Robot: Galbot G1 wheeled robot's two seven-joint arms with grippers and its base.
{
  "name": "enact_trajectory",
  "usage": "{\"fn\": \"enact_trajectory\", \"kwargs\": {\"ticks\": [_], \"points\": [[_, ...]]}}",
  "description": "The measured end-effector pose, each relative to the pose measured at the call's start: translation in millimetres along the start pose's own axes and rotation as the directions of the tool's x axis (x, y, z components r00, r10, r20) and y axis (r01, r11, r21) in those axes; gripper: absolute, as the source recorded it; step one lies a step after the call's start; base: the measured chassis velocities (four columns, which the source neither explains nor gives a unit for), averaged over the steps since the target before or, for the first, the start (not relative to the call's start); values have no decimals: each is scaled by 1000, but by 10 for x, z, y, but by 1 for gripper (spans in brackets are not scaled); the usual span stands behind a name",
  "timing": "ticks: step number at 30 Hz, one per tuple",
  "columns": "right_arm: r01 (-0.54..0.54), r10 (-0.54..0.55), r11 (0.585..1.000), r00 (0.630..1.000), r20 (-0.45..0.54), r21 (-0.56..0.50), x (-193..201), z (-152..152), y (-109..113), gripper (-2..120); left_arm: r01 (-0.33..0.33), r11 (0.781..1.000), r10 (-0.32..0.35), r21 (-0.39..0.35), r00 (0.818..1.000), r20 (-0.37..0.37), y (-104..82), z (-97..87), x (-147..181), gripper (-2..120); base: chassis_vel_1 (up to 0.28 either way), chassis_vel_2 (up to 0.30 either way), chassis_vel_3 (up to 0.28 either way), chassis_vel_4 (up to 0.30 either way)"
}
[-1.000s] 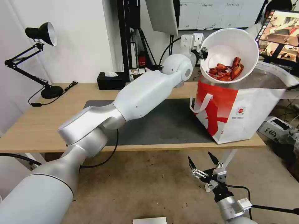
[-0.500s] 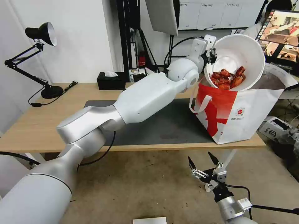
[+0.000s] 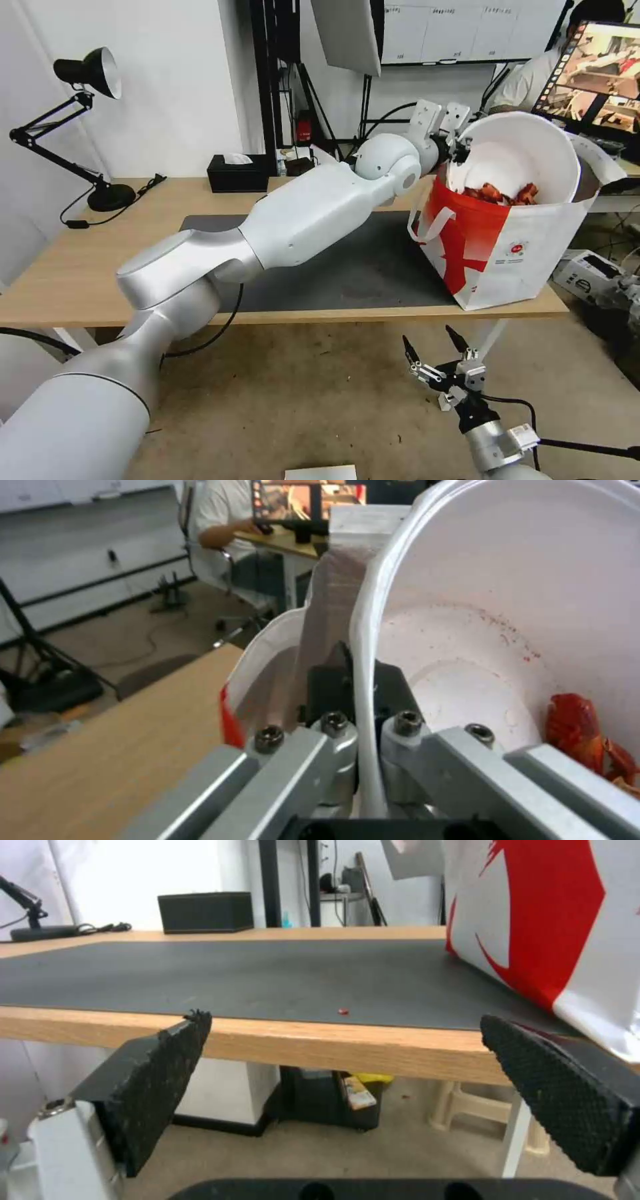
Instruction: Pick up the trash from the table and place it into the takeout bag.
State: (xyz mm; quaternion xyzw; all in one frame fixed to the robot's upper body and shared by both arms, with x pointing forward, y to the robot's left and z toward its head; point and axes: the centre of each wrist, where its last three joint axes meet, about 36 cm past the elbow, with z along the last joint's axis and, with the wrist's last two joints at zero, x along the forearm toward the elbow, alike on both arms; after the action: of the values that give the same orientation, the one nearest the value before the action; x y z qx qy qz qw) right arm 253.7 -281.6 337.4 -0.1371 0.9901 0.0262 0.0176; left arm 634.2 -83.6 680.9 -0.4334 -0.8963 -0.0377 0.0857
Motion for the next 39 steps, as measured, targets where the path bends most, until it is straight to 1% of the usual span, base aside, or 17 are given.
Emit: {"fn": "enact_trajectory", "kwargs": {"ticks": [7, 14, 16, 18, 19, 22, 23, 25, 26, 29, 30, 32, 33, 34, 37, 38, 39], "points": [[0, 0, 1000, 1000, 0, 0, 0, 0, 0, 100, -14, 1000, 14, 15, 1000, -16, -7, 12, -64, 0, 0, 0, 0, 0], [0, 0, 1000, 1000, 0, 0, 0, 0, 0, 100, -12, 1000, 12, -3, 999, -34, -18, 67, -82, 0, 0, 0, 0, 0], [0, 0, 1000, 1000, 0, 0, 0, 0, 0, 100, -11, 1000, 10, -8, 999, -38, -17, 75, -84, 3, 0, 0, 0, 0], [0, 0, 1000, 1000, 0, 0, 0, 0, 0, 100, -7, 1000, 6, -16, 999, -49, -14, 87, -85, 12, 0, 0, 0, 0], [0, 0, 1000, 1000, 0, 0, 0, 0, 0, 100, -7, 1000, 6, -16, 999, -49, -14, 87, -85, 12, 0, 0, 0, 0], [0, 0, 1000, 1000, 0, 0, 0, 0, 0, 100, -13, 1000, 12, -15, 997, -70, -25, 86, -79, 27, 0, 0, 0, 0], [0, 0, 1000, 1000, 0, 0, 0, 0, 0, 100, -13, 1000, 12, -15, 997, -70, -25, 86, -79, 27, 0, 0, 0, 0], [0, 0, 1000, 1000, 0, 0, 0, 0, 0, 100, -18, 1000, 17, -11, 997, -76, -38, 82, -79, 39, 0, 0, 0, 0], [0, 0, 1000, 1000, 0, 0, 0, 0, 0, 100, -18, 1000, 17, -11, 997, -76, -38, 82, -79, 39, 0, 0, 0, 0], [0, 0, 1000, 1000, 0, 0, 0, 0, 0, 100, -21, 1000, 20, -9, 997, -78, -51, 93, -87, 52, 0, 0, 0, 0], [0, 0, 1000, 1000, 0, 0, 0, 0, 0, 100, -21, 1000, 20, -9, 997, -78, -51, 93, -87, 52, 0, 0, 0, 0], [0, 0, 1000, 1000, 0, 0, 0, 0, 0, 100, -21, 1000, 20, -7, 997, -79, -51, 100, -88, 59, 0, 0, 0, 0], [0, 0, 1000, 1000, 0, 0, 0, 0, 0, 100, -19, 1000, 19, -4, 997, -75, -40, 96, -74, 68, 0, 0, 0, 0], [0, 0, 1000, 1000, 0, 0, 0, 0, 0, 100, -19, 1000, 19, -4, 997, -75, -40, 96, -74, 68, 0, 0, 0, 0], [0, 0, 1000, 1000, 0, 0, 0, 0, 0, 100, -12, 1000, 12, -1, 998, -66, 11, 79, -32, 82, 0, 0, 0, 0], [0, 0, 1000, 1000, 0, 0, 0, 0, 0, 100, -12, 1000, 12, -1, 998, -66, 11, 79, -32, 82, 0, 0, 0, 0], [0, 0, 1000, 1000, 0, 0, 0, 0, 0, 100, -10, 1000, 10, 1, 998, -62, 28, 75, -15, 87, 0, 0, 0, 0]]}}
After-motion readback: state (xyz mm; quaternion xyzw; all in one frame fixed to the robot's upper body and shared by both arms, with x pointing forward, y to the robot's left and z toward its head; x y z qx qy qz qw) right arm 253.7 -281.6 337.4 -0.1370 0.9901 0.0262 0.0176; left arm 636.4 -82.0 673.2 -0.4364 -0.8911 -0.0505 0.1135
